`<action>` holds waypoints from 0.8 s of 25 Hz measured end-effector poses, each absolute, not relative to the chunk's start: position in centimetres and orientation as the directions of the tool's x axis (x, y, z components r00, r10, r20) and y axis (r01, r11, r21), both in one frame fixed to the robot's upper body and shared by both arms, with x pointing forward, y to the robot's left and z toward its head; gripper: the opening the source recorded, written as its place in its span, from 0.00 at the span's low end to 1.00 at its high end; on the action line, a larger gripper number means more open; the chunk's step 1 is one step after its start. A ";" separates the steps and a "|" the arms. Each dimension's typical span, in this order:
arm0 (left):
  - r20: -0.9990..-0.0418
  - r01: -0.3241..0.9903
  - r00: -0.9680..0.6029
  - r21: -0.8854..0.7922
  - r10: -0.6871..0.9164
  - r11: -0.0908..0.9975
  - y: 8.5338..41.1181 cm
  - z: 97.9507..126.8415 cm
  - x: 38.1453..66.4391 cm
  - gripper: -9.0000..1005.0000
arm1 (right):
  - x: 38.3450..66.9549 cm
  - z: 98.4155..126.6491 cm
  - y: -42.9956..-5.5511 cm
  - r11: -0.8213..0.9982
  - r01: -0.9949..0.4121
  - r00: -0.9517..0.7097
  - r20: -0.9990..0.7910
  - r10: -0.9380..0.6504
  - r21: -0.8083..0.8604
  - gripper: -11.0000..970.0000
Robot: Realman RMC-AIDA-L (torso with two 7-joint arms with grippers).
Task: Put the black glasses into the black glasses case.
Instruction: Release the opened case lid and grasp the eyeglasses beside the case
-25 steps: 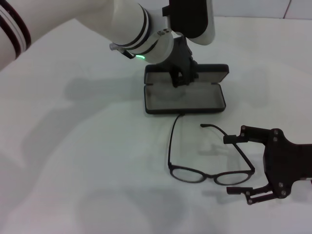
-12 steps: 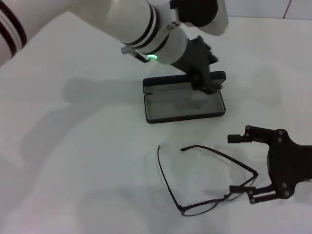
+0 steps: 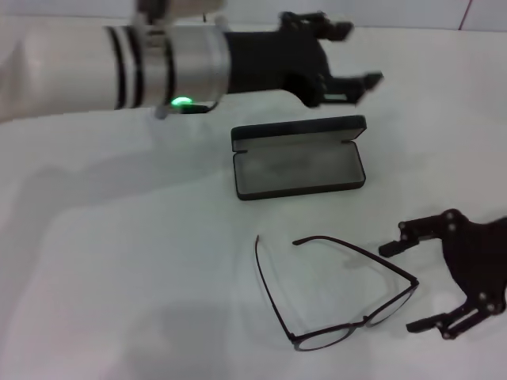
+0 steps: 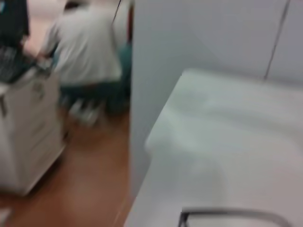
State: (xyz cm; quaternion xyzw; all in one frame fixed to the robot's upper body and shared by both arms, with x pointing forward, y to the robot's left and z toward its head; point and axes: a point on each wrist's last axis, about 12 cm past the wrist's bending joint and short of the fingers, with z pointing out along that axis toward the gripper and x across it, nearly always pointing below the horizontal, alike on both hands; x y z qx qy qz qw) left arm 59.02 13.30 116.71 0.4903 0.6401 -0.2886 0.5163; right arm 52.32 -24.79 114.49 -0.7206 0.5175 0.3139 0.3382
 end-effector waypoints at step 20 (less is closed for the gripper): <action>-0.988 0.797 -0.119 -0.154 -0.099 0.584 22.1 109.2 55.5 0.79 | 54.9 116.3 -10.8 -0.494 -0.867 0.480 -0.376 -0.793 -0.065 0.89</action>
